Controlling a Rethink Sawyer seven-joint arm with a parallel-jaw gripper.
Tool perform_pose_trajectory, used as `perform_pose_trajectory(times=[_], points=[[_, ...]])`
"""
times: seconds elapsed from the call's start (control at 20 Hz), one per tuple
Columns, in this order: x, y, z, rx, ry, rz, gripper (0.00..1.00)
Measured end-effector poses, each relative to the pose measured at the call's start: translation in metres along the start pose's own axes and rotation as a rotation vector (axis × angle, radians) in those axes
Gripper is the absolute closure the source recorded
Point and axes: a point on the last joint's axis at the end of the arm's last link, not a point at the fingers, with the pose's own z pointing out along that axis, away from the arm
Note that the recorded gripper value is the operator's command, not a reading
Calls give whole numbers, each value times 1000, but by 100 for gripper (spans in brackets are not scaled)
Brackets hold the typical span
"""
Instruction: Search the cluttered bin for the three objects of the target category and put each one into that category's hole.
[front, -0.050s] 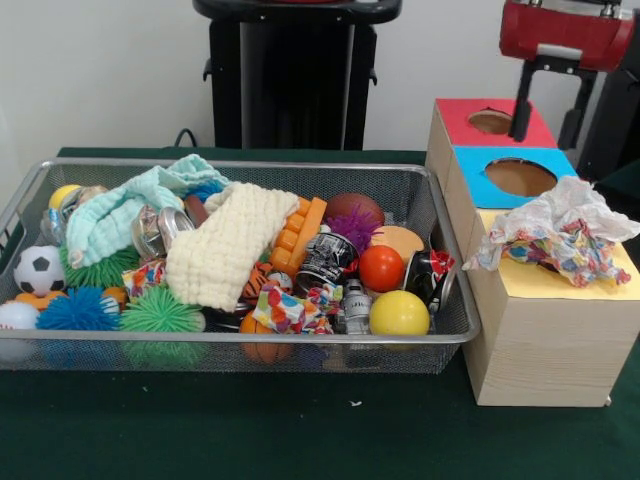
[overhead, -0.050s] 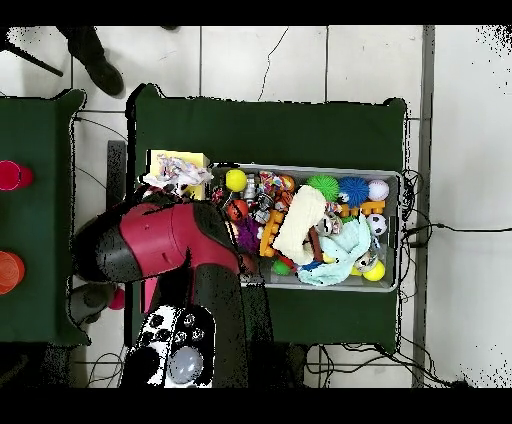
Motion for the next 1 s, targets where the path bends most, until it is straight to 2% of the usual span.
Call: perform_pose_trajectory(times=[0.55, 1.0], points=[[-20, 16, -12, -40, -39, 0, 100], [-11, 15, 5, -31, -24, -14, 100]])
